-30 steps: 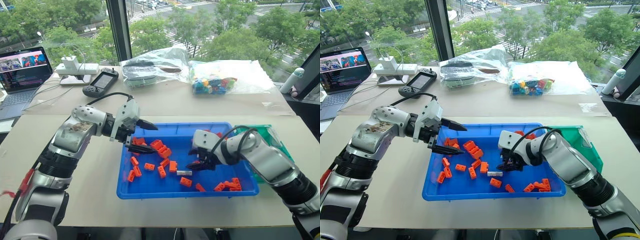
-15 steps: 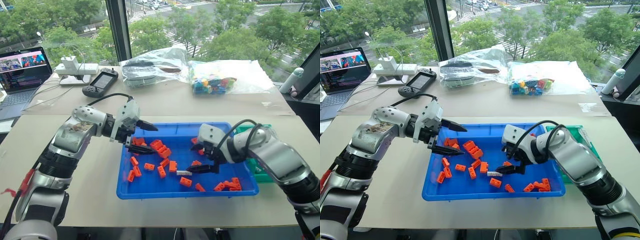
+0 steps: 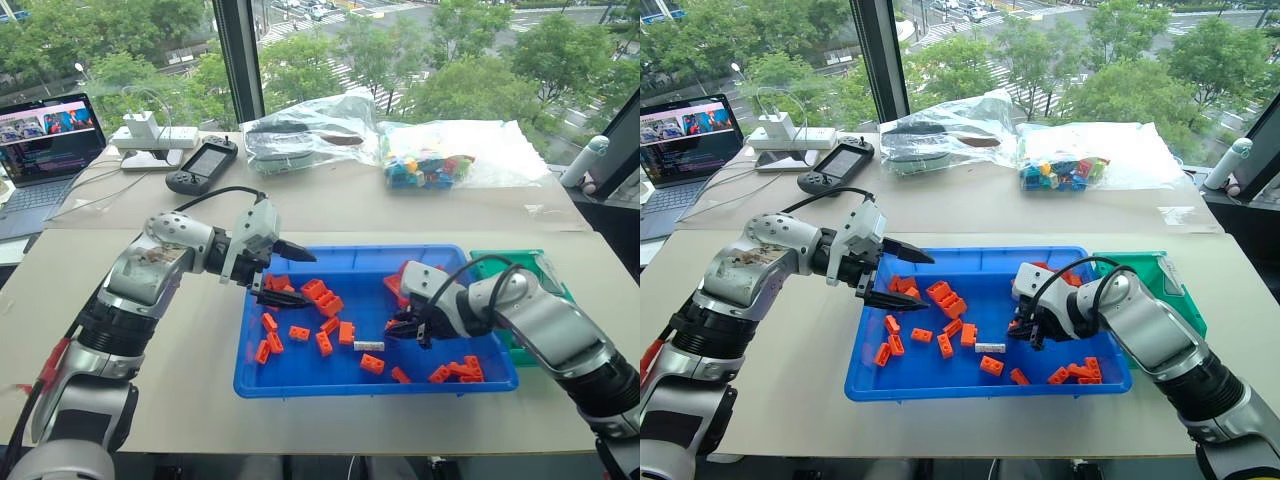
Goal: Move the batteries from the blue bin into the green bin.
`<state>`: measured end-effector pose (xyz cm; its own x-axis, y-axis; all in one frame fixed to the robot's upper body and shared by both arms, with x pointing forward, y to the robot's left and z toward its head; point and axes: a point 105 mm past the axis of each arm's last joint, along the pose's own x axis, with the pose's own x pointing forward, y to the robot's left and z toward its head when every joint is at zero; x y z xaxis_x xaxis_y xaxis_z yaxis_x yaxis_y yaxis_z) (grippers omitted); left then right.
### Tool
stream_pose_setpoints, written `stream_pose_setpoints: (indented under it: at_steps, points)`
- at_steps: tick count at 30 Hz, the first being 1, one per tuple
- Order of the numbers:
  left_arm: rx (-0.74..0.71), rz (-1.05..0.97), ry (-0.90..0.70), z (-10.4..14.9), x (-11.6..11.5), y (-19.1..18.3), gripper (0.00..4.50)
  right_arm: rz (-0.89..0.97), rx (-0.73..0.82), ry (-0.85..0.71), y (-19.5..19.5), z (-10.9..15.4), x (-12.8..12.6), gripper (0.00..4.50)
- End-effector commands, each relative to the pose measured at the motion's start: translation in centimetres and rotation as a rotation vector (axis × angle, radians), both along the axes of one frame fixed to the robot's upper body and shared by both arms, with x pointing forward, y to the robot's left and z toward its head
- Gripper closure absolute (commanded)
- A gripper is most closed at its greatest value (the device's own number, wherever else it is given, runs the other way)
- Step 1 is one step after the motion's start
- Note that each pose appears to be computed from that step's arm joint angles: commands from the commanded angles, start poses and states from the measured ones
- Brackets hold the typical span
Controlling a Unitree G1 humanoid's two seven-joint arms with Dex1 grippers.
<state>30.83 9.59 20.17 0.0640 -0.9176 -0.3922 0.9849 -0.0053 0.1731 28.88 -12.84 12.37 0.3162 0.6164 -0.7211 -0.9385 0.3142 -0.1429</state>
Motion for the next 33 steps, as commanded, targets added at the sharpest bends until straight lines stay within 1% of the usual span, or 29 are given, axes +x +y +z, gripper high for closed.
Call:
stream_pose_setpoints:
  at_steps: [1,4,6,9,12,14,15,20,23,24,26,27,29,33]
  points:
    - [-0.032,-0.003,-0.040,1.4,-0.1,-0.2,0.00,0.017,0.045,-0.107,-0.1,3.4,0.7,4.05]
    - [-0.028,-0.003,-0.043,1.5,-0.1,-0.1,0.00,-0.037,0.057,-0.241,-1.0,6.6,2.6,4.05]
    - [-0.025,-0.002,-0.045,1.5,-0.1,0.0,0.00,-0.061,0.018,-0.307,-2.0,7.7,3.5,4.05]
    - [-0.025,-0.002,-0.046,1.5,-0.1,-0.1,0.00,-0.077,-0.025,-0.357,-2.9,8.1,4.4,4.05]
    - [-0.026,-0.002,-0.052,1.5,-0.1,-0.1,0.00,-0.117,-0.033,-0.389,-3.8,8.1,5.4,4.05]
    - [-0.026,-0.001,-0.053,1.5,-0.1,-0.1,0.00,-0.127,-0.059,-0.394,-4.4,7.8,5.6,3.05]
    - [-0.026,0.000,-0.054,1.5,-0.1,-0.1,0.00,-0.131,-0.068,-0.395,-4.7,7.7,5.7,2.84]
    - [-0.017,0.002,-0.050,1.3,-0.1,0.1,0.00,-0.117,-0.012,-0.390,-3.9,8.2,5.3,1.17]
    - [-0.014,0.002,-0.050,1.2,-0.2,0.1,0.00,-0.034,0.007,-0.331,-2.3,7.5,3.7,0.16]
    - [-0.014,0.002,-0.050,1.2,-0.2,0.1,0.00,-0.014,0.011,-0.317,-1.9,7.3,3.3,0.05]
    - [-0.014,0.001,-0.050,1.2,-0.2,0.1,0.00,0.022,0.023,-0.285,-1.0,6.8,2.6,0.05]
    - [-0.014,0.001,-0.049,1.2,-0.2,0.1,0.00,0.063,0.025,-0.235,-0.3,5.9,1.6,0.05]
    - [-0.014,0.000,-0.049,1.2,-0.2,0.1,0.00,0.106,0.025,-0.176,0.4,4.9,0.5,0.05]
    - [-0.004,-0.003,-0.050,1.0,-0.2,0.1,0.00,0.129,0.039,-0.111,1.5,3.4,-0.5,0.05]
